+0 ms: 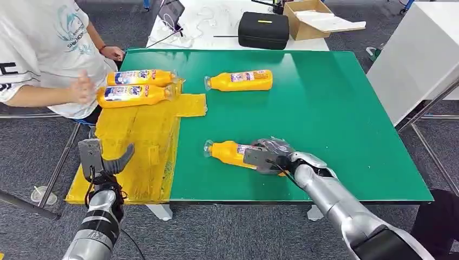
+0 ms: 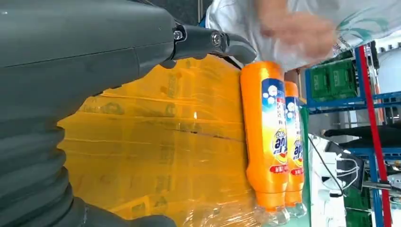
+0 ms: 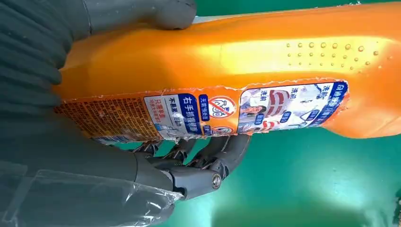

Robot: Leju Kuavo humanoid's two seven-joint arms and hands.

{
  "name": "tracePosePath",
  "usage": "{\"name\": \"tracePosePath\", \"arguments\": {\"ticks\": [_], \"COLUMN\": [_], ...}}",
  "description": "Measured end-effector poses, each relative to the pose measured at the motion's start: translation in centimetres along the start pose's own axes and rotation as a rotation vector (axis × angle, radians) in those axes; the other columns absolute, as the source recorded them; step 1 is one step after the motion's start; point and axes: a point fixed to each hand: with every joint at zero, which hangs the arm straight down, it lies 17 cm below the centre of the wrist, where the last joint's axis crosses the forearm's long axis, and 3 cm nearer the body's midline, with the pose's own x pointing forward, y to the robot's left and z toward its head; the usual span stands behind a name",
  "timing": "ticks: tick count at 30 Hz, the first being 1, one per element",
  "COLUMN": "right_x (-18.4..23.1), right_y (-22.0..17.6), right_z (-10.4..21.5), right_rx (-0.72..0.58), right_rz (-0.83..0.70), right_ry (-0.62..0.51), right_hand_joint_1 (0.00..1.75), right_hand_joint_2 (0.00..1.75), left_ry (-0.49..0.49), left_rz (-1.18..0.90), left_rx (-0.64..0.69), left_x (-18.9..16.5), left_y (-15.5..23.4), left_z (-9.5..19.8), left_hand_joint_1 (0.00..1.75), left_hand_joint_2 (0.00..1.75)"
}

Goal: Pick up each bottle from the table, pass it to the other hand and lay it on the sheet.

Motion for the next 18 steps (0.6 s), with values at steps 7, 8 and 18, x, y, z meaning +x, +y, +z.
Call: {"name": "tracePosePath", "arguments": {"ticks": [7,8,18], "right_x": [0.1,0.1,1.0], "right_y": [0.0,0.0,-1.2], "right_z": [0.0,0.0,-0.1], "right_rx": [0.000,-0.001,-0.125], "right_rz": [-0.002,-0.002,-0.053], "right_ry": [-0.002,-0.001,-0.040], "right_hand_joint_1": [1.75,1.75,1.75], "right_hand_joint_2": [1.75,1.75,1.75], "left_ry": [0.006,0.006,0.010], "left_rz": [0.000,0.000,0.014], "left_rx": [-0.002,-0.002,-0.009], "left_x": [-0.2,-0.2,-0.3], "left_y": [-0.1,-0.1,-0.2], "left_z": [0.1,0.1,0.2], "left_hand_joint_1": [0.00,0.00,0.00], "left_hand_joint_2": [1.75,1.75,1.75]}}
